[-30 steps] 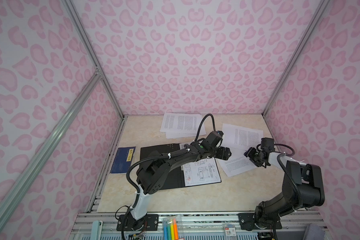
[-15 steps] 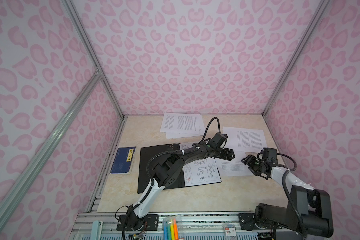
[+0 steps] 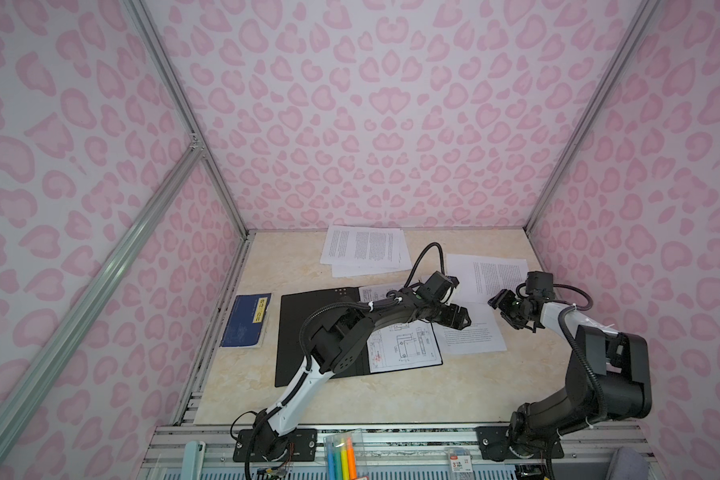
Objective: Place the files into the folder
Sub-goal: 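Reach the left gripper across to the text sheet while the right gripper nears its edge, then press the text sheet with the left gripper while the right gripper grasps its edge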
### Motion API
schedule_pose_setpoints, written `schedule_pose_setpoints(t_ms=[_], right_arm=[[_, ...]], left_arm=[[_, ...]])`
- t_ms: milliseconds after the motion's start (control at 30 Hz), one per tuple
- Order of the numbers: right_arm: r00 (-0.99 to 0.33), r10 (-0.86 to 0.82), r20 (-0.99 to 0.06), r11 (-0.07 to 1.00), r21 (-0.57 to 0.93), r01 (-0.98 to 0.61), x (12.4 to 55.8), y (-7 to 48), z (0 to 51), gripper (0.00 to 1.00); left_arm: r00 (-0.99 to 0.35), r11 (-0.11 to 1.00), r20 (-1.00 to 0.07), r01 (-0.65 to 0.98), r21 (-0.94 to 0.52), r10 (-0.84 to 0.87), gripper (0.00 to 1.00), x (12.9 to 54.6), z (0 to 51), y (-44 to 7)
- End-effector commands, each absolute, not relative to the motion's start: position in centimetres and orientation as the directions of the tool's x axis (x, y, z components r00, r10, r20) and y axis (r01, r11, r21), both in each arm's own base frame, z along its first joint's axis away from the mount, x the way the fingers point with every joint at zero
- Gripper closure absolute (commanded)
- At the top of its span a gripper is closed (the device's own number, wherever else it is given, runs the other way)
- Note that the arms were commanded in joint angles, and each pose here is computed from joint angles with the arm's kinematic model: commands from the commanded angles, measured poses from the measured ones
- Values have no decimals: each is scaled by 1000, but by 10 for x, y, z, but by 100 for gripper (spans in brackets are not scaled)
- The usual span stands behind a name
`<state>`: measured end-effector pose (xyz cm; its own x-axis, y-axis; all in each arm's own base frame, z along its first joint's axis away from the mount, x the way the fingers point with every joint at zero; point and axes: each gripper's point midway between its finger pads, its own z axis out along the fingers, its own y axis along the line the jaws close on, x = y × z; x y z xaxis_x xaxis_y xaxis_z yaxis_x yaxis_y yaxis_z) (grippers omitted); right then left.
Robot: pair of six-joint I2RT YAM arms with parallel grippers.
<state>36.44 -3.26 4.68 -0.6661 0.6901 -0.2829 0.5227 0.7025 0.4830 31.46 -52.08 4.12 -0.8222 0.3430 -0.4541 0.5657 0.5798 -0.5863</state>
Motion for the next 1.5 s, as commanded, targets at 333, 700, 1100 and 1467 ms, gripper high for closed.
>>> schedule_pose_setpoints(t_ms=[333, 700, 1100, 1467], right_arm=[[-736, 656, -170, 693, 522, 497, 368, -14, 6, 32], [-775, 625, -92, 647, 617, 448, 353, 15, 15, 31], [-774, 621, -123, 555, 767, 323, 368, 35, 63, 26], [-789, 591, -171, 634, 703, 322, 380, 34, 49, 25]], left_arm=[[-840, 633, -383, 542, -553, 385, 16, 306, 11, -502], [-841, 629, -375, 541, -558, 389, 16, 308, 3, -505], [-841, 622, -372, 540, -566, 392, 16, 307, 0, -506], [-838, 614, -378, 545, -570, 393, 16, 305, 3, -504]])
